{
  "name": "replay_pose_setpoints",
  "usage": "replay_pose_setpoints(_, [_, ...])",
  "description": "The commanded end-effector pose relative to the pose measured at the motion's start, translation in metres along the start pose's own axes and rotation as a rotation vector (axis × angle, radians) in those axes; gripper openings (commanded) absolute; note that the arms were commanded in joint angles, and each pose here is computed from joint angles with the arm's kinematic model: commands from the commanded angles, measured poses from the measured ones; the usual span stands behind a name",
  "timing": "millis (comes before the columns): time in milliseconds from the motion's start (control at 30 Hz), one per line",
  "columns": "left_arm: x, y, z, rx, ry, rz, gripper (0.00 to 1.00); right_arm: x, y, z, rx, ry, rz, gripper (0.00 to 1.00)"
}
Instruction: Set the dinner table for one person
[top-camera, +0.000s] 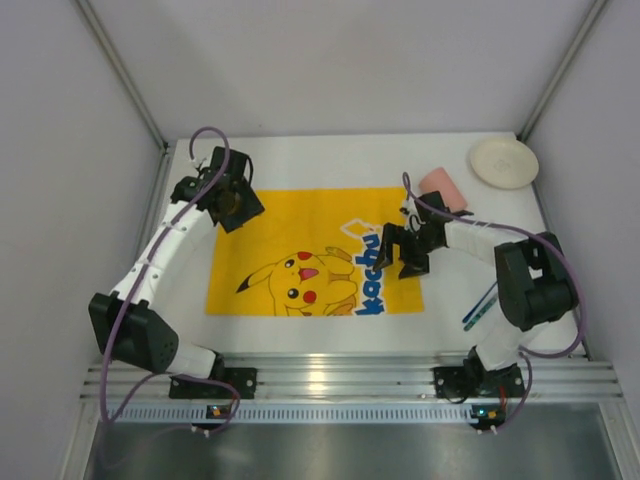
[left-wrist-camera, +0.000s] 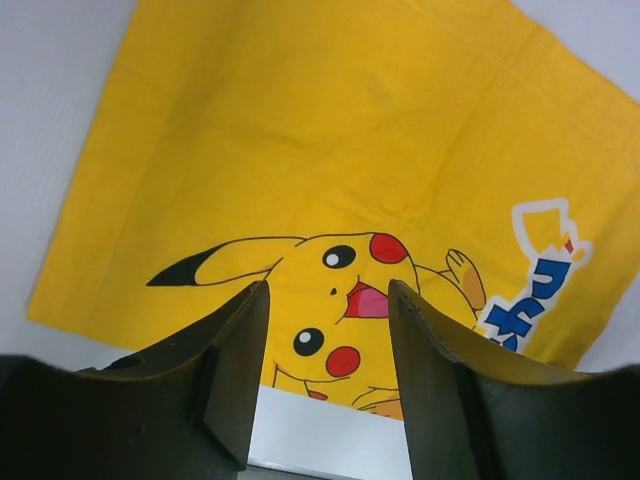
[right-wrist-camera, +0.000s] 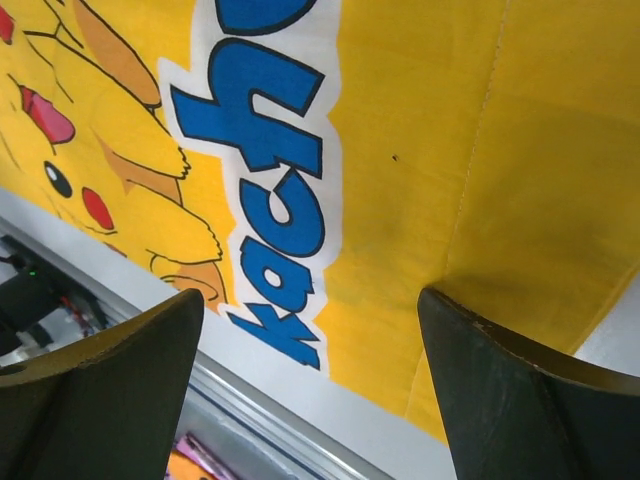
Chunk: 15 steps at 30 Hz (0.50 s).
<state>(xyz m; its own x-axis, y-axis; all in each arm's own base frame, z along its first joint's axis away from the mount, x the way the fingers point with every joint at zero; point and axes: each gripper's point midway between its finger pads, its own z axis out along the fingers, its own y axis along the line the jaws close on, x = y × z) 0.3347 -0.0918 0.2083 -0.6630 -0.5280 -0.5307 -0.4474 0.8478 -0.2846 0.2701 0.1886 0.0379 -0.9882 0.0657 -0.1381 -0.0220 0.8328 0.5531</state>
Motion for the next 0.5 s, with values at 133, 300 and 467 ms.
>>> replay_pose_setpoints(133, [-0.028, -0.020, -0.008, 0.042, -0.062, 0.024, 0.57, -0.012, 0.056, -0.089, 0.048, -0.176, -0.149, 0.98])
replay_pose_setpoints(300, [-0.042, -0.034, -0.004, 0.056, -0.077, 0.062, 0.58, -0.044, 0.143, -0.220, 0.005, -0.540, -0.300, 1.00])
replay_pose_setpoints(467, [-0.040, -0.053, 0.020, 0.090, -0.036, 0.084, 0.57, -0.085, 0.109, -0.242, 0.114, -0.836, -0.155, 1.00])
